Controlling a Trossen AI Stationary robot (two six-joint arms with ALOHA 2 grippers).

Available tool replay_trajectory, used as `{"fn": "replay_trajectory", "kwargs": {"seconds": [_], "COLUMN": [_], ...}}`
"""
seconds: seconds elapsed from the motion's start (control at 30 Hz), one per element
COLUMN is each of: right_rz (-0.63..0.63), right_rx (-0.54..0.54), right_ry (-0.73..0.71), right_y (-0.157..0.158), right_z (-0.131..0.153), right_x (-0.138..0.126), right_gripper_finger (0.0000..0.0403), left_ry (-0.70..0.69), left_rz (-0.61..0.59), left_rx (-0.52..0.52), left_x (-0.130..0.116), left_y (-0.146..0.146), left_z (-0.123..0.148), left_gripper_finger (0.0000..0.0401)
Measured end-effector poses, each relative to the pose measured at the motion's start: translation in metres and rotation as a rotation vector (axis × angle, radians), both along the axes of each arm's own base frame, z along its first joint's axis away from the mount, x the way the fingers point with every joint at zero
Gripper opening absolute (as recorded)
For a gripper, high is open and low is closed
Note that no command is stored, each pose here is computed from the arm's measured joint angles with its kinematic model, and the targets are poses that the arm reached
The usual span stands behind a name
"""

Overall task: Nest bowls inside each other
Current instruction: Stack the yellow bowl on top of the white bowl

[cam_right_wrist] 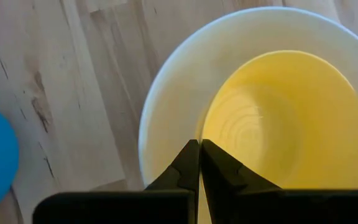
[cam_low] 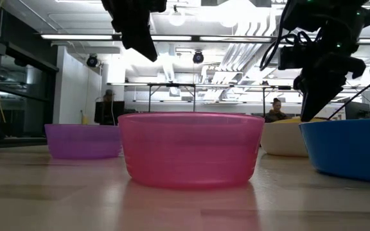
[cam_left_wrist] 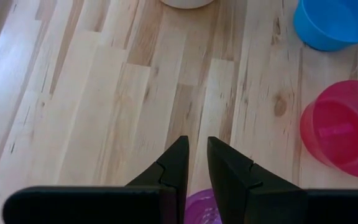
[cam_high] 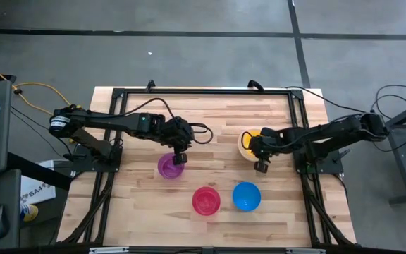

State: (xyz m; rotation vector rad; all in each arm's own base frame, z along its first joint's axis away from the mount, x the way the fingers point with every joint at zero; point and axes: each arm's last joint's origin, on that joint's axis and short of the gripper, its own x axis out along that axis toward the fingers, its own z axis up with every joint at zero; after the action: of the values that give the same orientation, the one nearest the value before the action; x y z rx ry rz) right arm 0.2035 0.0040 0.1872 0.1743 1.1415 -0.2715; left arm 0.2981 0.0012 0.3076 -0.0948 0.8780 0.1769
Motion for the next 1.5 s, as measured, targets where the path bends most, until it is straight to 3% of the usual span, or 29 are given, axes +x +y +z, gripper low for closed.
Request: {"fn": "replay_trajectory", "kwargs": {"seconds": [0.73,1.23,1.5], "right_rz": [0.009,0.058,0.062], "right_rx": [0.004,0.024,0.037], "right_ry": [-0.007,0.057,0.066], "right_y": [-0.003,-0.001,-0.001], "right_z": [0.000,-0.022,-0.023], "right_x": [0.002,0.018,0.016], "right_gripper_finger": [0.0003,0.0005,0.0068], "left_ry": [-0.018,-0.015,-0.015], "left_rz": [-0.022,-0.034,-0.034], "left_rx": [-0.027,-0.042,-0.042], "left_x": [0.001,0.001,0.001], "left_y": [-0.001,-0.001,-0.001], "left_z": [0.001,0.001,0.001], "left_gripper_finger": [0.0058,0.0058,0.0058]}}
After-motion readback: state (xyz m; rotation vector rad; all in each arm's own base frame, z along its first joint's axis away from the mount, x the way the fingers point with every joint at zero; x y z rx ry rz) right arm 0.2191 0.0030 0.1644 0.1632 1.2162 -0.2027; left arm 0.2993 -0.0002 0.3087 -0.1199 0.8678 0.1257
